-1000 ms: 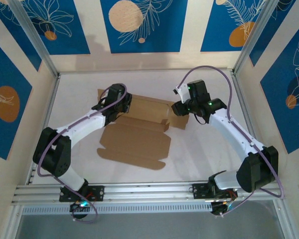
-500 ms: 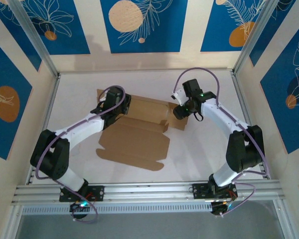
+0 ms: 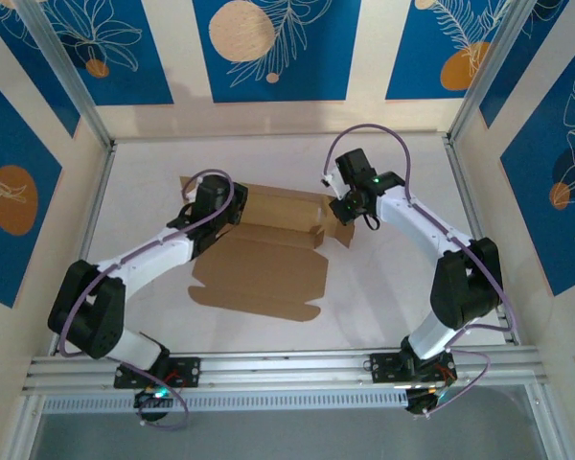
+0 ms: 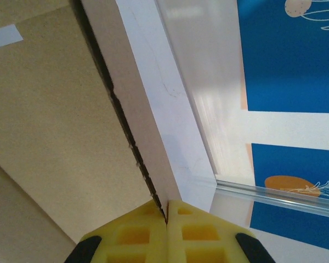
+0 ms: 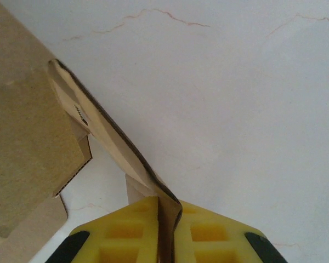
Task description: Fold the paper box
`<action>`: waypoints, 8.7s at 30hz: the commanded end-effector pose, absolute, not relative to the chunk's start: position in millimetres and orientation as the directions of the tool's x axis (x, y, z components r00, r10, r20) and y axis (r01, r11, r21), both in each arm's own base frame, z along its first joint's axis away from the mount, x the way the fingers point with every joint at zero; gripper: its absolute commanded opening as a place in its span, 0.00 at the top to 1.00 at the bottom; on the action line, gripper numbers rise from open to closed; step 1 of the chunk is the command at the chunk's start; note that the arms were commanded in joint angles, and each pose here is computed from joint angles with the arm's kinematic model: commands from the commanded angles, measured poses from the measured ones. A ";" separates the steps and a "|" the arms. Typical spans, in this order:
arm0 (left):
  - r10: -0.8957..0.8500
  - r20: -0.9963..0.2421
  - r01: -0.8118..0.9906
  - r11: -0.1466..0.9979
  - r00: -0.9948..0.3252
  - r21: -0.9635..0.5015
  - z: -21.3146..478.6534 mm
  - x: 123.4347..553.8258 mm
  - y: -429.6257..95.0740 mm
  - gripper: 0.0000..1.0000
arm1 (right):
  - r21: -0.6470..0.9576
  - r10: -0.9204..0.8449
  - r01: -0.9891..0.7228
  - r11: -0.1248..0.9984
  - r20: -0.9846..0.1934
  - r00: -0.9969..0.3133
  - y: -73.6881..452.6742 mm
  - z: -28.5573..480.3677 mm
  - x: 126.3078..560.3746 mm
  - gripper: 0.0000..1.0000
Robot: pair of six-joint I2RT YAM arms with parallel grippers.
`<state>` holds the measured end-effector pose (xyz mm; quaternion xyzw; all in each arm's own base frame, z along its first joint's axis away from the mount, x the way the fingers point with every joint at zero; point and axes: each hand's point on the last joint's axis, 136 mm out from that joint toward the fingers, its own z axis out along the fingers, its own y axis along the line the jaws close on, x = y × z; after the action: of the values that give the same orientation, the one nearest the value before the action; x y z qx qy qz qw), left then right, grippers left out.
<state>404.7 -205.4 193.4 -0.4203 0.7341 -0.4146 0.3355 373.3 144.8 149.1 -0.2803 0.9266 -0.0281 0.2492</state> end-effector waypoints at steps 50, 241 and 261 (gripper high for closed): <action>-0.757 -0.424 -0.137 0.551 -0.497 -0.823 186.6 366.0 -199.2 1.00 | 0.430 0.103 -0.202 0.880 -0.589 -0.802 241.8 189.2 330.3 0.75; -0.784 -0.617 0.377 0.553 -0.066 -0.743 259.0 326.0 -194.6 1.00 | 0.049 -0.100 -0.230 0.972 -0.799 -0.593 200.5 131.6 355.9 1.00; -0.793 -0.352 -0.067 0.440 -0.498 -0.896 229.9 348.9 -216.4 0.27 | -0.045 -0.237 -0.456 0.889 -0.897 -0.374 200.3 149.0 325.5 1.00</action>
<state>357.8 -219.4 277.7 -0.2332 0.6801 -0.4793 0.5034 324.0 195.1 129.7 -0.2015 0.8465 0.1007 0.4824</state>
